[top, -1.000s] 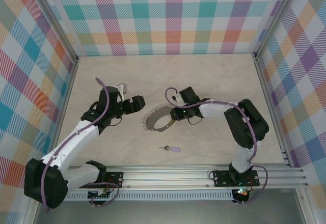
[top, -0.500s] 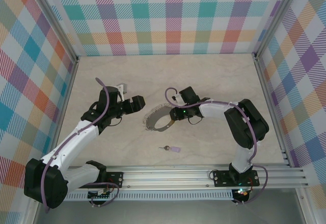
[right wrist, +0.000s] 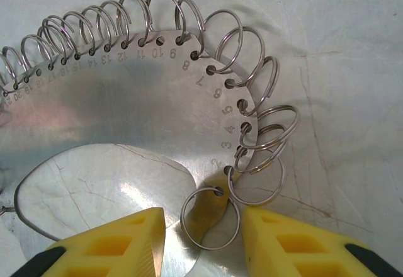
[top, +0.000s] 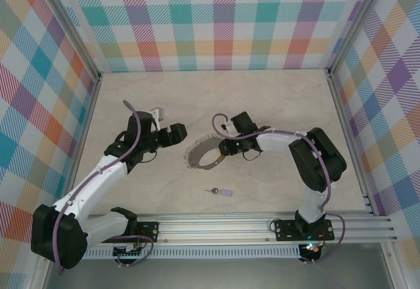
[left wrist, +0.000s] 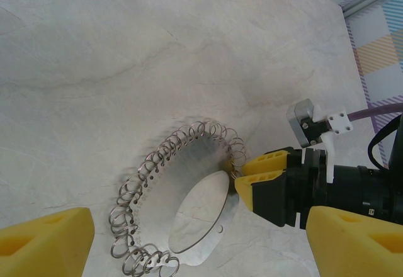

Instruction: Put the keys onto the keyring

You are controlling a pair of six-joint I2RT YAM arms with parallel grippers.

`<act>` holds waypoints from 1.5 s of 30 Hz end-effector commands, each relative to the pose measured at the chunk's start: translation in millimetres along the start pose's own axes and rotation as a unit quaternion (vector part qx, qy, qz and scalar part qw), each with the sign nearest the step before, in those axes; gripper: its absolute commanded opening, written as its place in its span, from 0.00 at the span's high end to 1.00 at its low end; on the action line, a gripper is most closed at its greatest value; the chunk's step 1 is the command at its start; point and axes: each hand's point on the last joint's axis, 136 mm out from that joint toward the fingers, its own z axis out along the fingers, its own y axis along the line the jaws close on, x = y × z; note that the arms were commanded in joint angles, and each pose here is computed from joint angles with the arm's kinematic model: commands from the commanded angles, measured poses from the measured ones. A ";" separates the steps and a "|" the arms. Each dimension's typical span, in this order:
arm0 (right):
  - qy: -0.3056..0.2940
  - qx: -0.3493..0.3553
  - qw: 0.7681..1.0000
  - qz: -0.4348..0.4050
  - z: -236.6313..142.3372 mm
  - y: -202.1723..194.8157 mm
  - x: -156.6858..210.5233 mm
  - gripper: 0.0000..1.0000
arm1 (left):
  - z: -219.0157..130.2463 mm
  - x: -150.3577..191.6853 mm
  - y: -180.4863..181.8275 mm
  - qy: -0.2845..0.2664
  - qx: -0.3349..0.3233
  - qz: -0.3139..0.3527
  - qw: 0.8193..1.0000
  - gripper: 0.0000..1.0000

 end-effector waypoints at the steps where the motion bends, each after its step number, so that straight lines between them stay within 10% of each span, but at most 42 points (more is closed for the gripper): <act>1: 0.006 0.006 1.000 -0.016 -0.1 -0.5 2.1 0.61 | 0.0 -0.4 -2.8 -0.005 0.003 0.006 1.000 0.13; 32: 0.005 0.014 0.998 -0.065 3.1 -3.5 0.7 0.67 | -0.1 0.8 -1.5 -0.005 0.001 0.005 1.000 0.13; 45: -0.001 0.004 0.998 -0.069 -2.5 2.2 -4.1 0.89 | -0.8 0.5 -1.3 -0.007 0.000 0.006 1.000 0.12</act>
